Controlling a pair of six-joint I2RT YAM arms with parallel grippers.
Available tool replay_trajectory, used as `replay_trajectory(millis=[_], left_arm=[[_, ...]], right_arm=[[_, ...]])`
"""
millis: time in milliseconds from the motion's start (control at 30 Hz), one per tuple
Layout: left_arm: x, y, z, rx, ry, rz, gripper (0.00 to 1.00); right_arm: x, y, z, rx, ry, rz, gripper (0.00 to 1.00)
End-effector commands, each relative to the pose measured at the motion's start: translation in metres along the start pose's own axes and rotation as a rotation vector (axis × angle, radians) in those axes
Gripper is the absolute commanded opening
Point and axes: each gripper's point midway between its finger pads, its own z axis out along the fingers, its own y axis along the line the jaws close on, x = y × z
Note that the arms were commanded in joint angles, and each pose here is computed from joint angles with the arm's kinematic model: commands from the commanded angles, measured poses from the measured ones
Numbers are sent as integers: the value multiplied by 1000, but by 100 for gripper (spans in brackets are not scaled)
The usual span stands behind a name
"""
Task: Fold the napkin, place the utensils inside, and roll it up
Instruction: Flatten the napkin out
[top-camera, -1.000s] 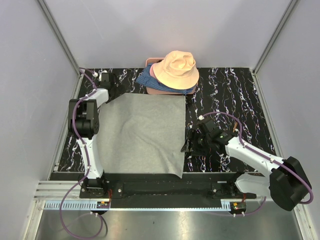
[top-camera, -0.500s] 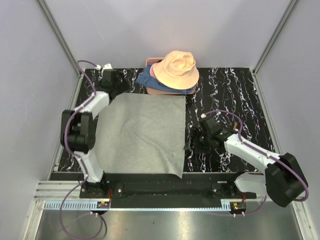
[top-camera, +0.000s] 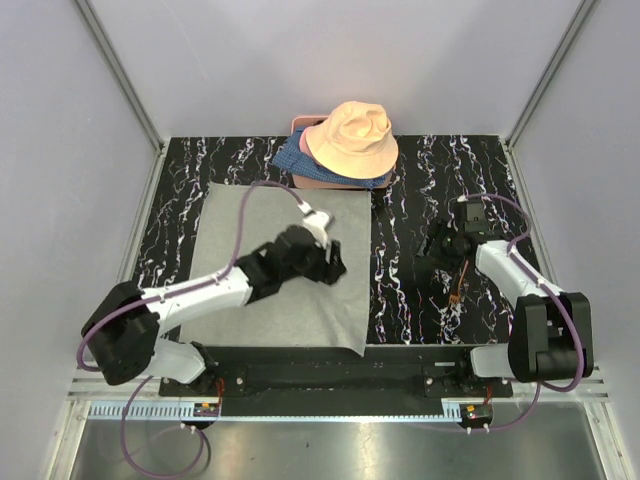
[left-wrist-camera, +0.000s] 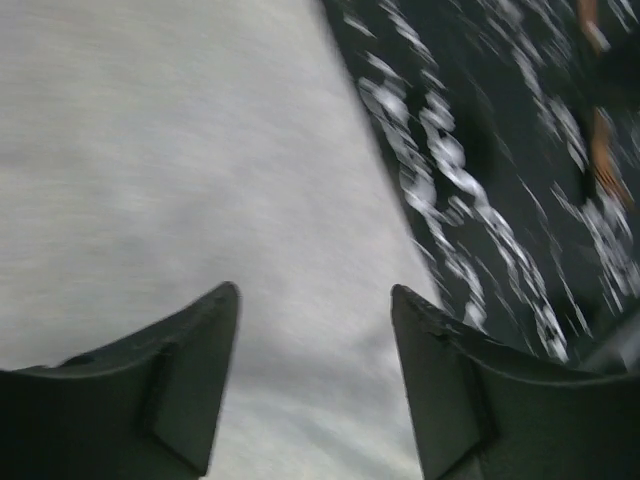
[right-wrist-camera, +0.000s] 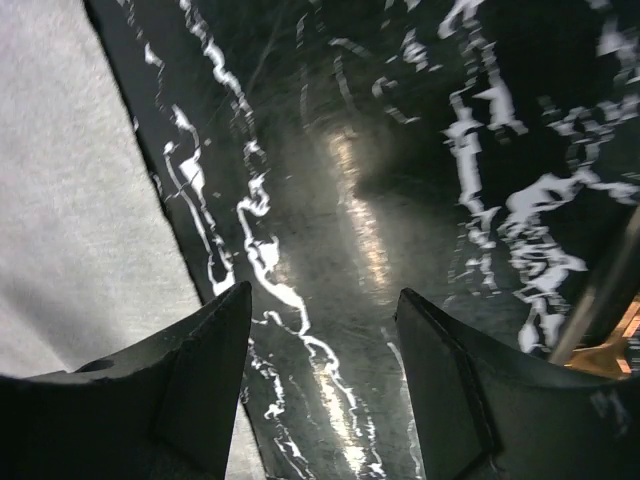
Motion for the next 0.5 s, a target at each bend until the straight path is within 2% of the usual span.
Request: replay_trajectory(millis=[0, 67, 100, 233, 467], left_arm=[[22, -99, -13, 300, 18, 135, 61], [57, -125, -11, 358, 125, 189, 56], [62, -133, -11, 361, 162, 200, 55], [114, -143, -2, 353, 344, 223, 53], [138, -132, 18, 249, 438, 192, 53]], right_arm=[[-39, 10, -23, -67, -122, -47, 68], [-43, 12, -30, -84, -142, -48, 68], [-44, 13, -32, -91, -148, -47, 68], [-36, 17, -39, -127, -145, -43, 68], [-23, 16, -47, -157, -156, -40, 68]])
